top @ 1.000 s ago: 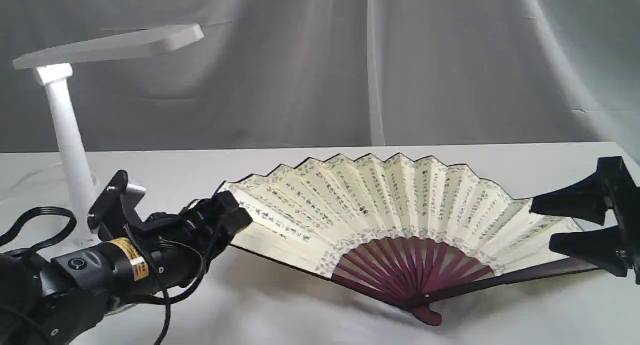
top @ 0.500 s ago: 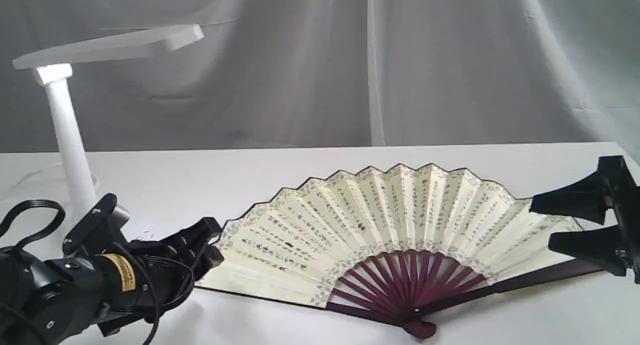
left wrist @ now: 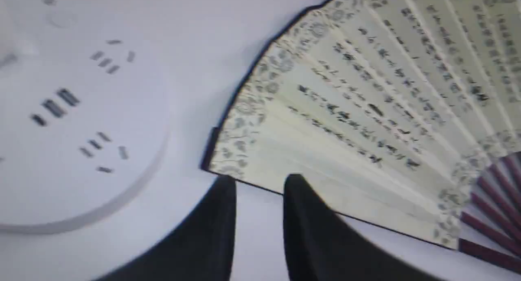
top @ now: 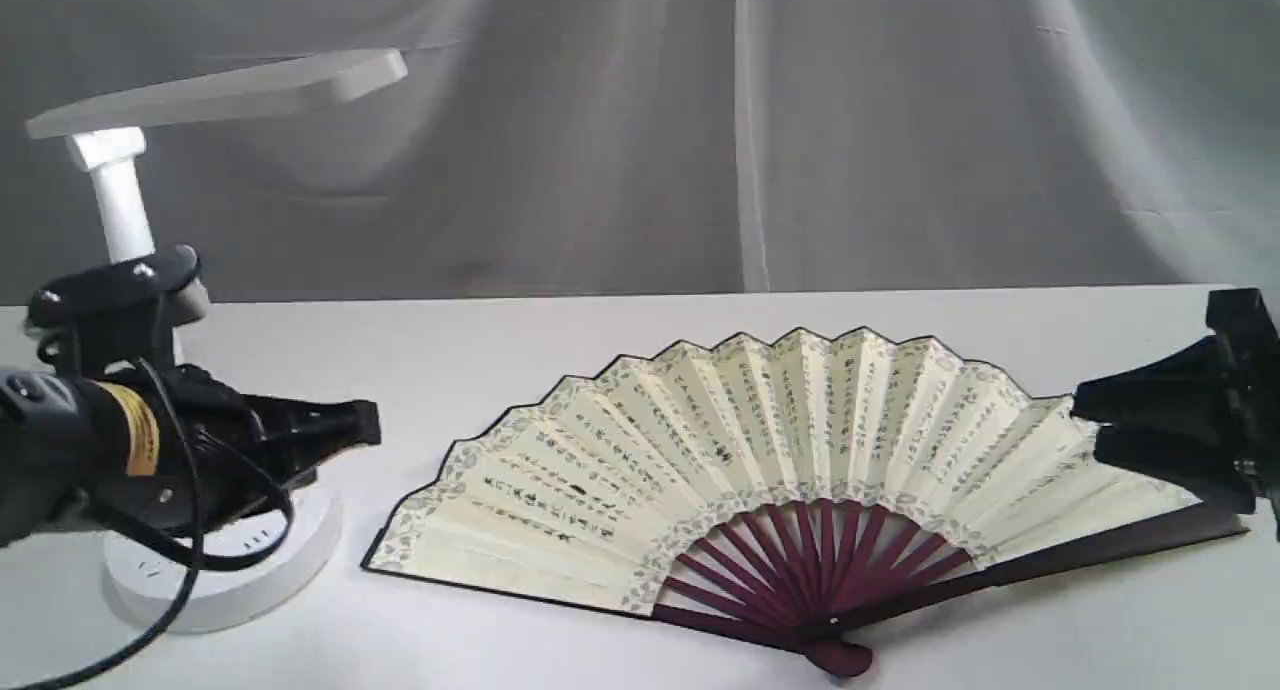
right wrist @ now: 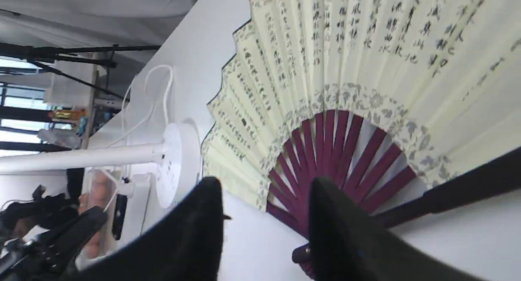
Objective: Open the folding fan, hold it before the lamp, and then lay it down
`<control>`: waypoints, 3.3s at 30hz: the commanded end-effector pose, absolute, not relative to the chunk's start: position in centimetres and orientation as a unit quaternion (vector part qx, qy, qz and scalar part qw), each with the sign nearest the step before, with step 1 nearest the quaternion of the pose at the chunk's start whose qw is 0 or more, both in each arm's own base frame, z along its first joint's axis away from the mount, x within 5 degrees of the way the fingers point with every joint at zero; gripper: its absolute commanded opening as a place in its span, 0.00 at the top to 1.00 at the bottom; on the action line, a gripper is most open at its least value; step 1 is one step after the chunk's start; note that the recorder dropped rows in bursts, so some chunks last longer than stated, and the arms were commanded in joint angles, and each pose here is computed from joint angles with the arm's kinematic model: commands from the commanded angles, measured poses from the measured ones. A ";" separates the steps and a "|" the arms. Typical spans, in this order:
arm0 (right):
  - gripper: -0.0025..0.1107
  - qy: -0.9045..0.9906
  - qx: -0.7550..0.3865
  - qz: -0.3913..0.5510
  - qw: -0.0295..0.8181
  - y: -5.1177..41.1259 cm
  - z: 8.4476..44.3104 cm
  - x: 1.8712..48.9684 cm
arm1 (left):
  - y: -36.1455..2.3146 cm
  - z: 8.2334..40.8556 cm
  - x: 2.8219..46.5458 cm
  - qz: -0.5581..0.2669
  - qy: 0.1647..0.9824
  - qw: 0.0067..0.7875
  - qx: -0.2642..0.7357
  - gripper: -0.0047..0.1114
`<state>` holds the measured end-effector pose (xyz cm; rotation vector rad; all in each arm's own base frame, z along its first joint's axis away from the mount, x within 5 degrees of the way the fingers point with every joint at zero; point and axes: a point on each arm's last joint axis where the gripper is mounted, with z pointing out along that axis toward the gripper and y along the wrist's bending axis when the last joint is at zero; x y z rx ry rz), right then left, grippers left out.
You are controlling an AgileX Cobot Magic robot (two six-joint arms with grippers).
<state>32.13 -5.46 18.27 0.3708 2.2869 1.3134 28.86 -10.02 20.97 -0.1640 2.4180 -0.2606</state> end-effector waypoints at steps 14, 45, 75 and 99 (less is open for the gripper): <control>0.79 0.917 0.082 0.306 0.242 -4.9 21.0 32.1 | -7.7 25.8 26.8 0.051 0.966 0.253 0.028 0.92; 0.98 0.995 0.001 -0.008 0.096 -0.2 25.3 30.6 | -2.2 25.2 26.8 0.002 0.984 0.172 -0.045 0.92; 0.98 0.947 0.002 -0.052 0.318 -0.9 34.3 16.5 | -0.7 34.1 19.8 -0.001 0.940 0.339 -0.046 0.92; 0.98 0.767 0.033 -0.107 0.631 -1.9 39.3 -3.7 | 0.8 41.8 0.6 -0.008 0.761 0.648 -0.031 0.92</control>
